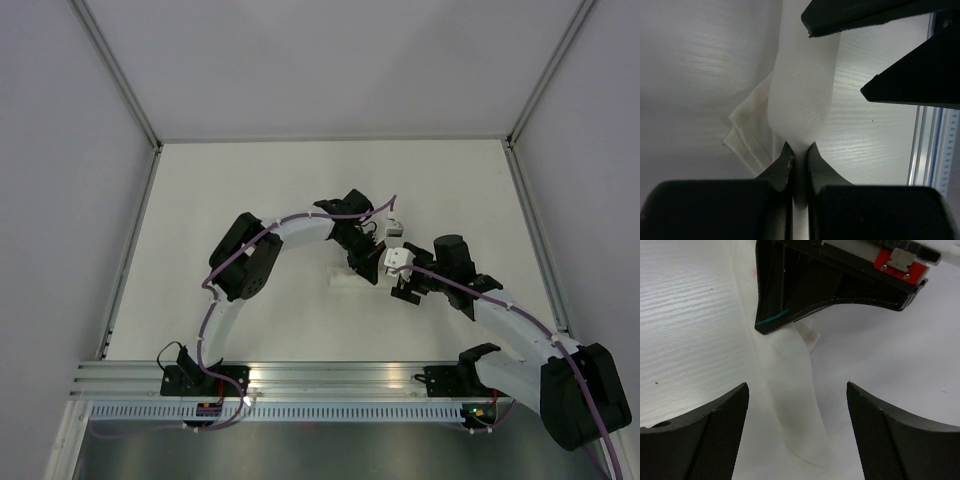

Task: Fold the napkin, place the utensils inside, and roll it up
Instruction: Roll the napkin with the utensil

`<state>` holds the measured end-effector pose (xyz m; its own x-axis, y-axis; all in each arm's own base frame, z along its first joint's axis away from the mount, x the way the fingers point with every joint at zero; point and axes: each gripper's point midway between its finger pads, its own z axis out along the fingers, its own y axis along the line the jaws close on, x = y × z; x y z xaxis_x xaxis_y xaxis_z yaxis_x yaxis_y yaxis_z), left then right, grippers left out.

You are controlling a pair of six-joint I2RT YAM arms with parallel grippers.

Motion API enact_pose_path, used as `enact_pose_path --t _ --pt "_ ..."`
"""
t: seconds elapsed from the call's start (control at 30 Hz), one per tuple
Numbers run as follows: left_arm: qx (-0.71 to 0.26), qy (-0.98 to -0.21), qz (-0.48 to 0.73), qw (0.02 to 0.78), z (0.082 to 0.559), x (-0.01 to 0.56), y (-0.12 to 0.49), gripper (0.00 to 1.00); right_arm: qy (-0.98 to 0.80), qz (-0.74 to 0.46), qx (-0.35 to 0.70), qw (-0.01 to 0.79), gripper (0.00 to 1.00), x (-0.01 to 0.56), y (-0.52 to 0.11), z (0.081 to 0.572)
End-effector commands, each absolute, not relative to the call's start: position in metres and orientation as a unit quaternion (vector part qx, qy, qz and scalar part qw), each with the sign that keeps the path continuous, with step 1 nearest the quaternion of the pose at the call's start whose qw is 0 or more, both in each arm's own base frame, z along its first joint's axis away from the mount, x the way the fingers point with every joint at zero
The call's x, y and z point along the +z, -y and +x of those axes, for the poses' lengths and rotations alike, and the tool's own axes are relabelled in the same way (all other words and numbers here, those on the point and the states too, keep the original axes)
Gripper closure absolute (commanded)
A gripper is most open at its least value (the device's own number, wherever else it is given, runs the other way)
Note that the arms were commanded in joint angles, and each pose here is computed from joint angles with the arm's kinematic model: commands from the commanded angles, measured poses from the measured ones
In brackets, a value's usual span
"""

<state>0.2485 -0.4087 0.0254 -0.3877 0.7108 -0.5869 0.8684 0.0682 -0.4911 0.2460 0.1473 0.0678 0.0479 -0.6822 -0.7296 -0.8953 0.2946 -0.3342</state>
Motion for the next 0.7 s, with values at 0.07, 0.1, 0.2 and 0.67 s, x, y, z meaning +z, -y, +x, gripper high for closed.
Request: enact_pose_path --t 0.07,0.1,0.2,0.67 --pt "-0.394 -0.781 0.483 -0.035 0.221 -0.020 0.373 0.96 -0.662 -0.592 0.095 0.450 0.18 0.070 -0.158 0.261" --pt "-0.395 -0.782 0.481 -0.036 0.222 -0.020 0.373 0.96 -0.661 -0.597 0.098 0.443 0.19 0.066 -0.161 0.259" --pt "-0.394 -0.786 0.475 -0.040 0.223 -0.023 0.372 0.95 -0.659 -0.606 0.099 0.434 0.21 0.063 -0.164 0.255" --pt "-0.416 -0.784 0.458 -0.050 0.227 -0.020 0.378 0.92 -0.661 -0.630 0.097 0.396 0.35 0.039 -0.172 0.247"
